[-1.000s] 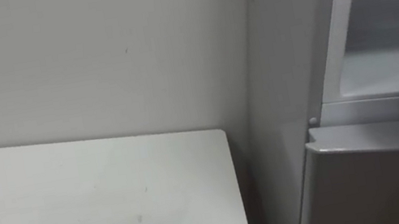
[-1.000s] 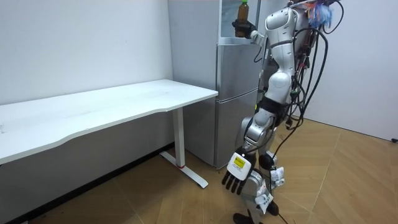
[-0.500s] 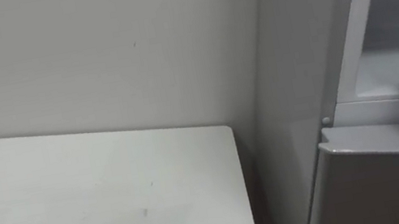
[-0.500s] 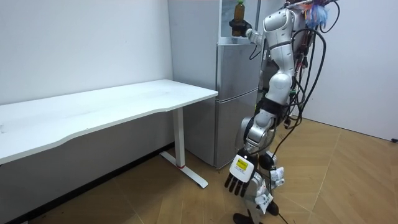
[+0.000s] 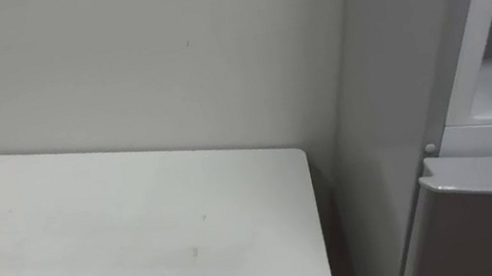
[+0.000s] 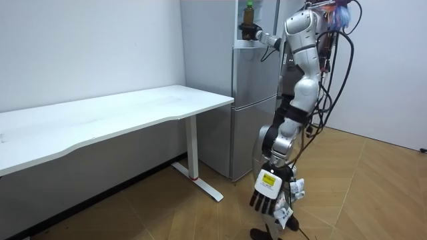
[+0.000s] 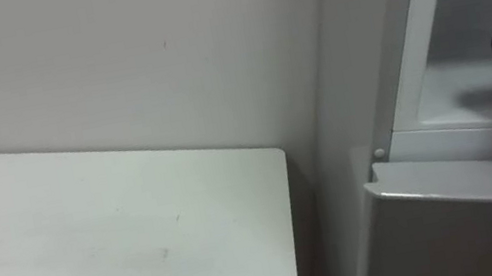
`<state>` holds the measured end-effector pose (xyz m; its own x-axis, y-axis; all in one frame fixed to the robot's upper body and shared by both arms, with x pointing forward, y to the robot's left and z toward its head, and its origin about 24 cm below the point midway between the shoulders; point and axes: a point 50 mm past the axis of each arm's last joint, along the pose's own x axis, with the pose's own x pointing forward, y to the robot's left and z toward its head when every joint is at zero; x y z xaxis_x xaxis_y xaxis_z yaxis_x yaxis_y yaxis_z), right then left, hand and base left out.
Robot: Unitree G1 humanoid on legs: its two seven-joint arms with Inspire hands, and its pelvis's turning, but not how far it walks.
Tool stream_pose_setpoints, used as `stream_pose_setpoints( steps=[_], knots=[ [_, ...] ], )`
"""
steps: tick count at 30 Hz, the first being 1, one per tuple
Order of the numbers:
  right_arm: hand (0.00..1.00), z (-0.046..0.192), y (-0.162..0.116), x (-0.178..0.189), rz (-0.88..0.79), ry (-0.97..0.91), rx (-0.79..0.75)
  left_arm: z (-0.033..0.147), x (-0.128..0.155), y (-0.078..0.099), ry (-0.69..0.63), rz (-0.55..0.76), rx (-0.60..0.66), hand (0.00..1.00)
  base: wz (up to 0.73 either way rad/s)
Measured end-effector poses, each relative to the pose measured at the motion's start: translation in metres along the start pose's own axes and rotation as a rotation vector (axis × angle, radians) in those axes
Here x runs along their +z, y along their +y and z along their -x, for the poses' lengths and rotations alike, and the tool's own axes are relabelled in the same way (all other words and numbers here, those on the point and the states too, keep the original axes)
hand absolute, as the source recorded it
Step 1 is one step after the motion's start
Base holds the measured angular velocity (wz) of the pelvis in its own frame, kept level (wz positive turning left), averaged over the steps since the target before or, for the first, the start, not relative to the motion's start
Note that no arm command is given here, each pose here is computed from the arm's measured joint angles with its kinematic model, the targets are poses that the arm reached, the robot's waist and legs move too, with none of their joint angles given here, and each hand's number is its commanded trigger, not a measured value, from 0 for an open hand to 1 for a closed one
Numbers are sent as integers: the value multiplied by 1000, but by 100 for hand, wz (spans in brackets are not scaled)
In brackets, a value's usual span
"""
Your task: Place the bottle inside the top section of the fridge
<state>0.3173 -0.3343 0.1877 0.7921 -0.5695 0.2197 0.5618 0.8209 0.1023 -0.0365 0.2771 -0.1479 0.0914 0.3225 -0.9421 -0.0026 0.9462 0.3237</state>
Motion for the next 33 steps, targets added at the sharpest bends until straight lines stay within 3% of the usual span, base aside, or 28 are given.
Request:
stream_pose_setpoints(
  steps=[15, 30, 31, 32, 33],
  knots=[
    [100, -6, -4, -13, 83, 63, 16, 3, -19, 12, 69, 30, 34, 0, 9],
    [100, -10, -17, -17, 132, 57, -41, 6, -34, 11, 117, 67, 26, 0, 8],
    [65, -10, -18, -17, 134, 58, -43, 6, -34, 11, 118, 67, 27, 0, 6],
    [19, -11, -19, -18, 133, 58, -50, 6, -35, 11, 119, 67, 27, 0, 9],
    [0, -11, -21, -19, 133, 54, -57, 6, -35, 11, 119, 66, 27, 0, 8]
  ],
)
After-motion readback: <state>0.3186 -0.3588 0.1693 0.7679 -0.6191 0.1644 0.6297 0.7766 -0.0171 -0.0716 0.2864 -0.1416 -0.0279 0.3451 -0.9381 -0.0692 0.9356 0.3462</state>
